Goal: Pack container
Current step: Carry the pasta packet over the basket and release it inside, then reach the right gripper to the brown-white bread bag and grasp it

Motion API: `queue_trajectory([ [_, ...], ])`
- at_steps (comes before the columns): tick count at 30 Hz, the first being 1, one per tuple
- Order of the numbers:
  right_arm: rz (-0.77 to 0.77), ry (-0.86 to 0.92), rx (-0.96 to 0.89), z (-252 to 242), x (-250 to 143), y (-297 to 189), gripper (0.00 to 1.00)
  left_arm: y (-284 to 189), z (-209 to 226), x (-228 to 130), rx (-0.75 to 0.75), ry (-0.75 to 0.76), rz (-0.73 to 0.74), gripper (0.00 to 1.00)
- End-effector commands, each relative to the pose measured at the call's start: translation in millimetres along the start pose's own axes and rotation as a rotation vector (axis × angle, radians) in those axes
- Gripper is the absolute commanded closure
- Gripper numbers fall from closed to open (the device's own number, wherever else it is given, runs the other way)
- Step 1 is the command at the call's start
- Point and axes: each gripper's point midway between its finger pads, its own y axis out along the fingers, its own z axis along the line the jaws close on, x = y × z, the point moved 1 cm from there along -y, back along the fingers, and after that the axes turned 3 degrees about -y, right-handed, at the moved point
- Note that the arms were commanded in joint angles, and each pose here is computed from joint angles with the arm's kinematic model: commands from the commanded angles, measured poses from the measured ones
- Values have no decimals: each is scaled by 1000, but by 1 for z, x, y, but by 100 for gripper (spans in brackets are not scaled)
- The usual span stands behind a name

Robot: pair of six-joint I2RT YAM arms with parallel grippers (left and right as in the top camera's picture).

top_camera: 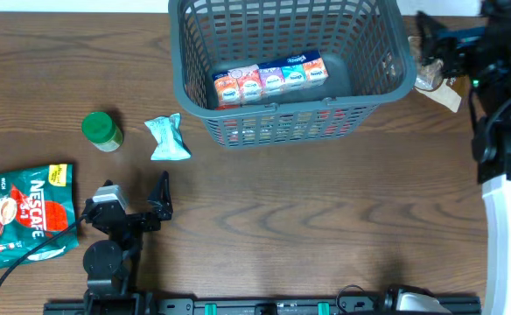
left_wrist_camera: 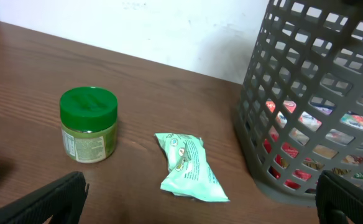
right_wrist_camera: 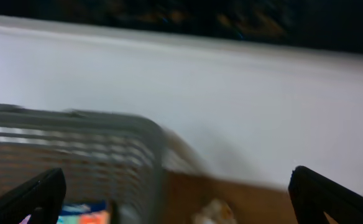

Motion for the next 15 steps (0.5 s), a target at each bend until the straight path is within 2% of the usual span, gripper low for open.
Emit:
queue_trajectory([
  [1, 80, 68, -164, -45, -26, 12, 1, 2, 6, -15, 21, -6, 38, 2],
  [8, 259, -12, -203, -84, -104, 59, 1, 2, 6, -15, 22, -6, 38, 1],
  [15, 296, 7, -218, -109, -162, 106, 1, 2, 6, -15, 21, -6, 38, 1],
])
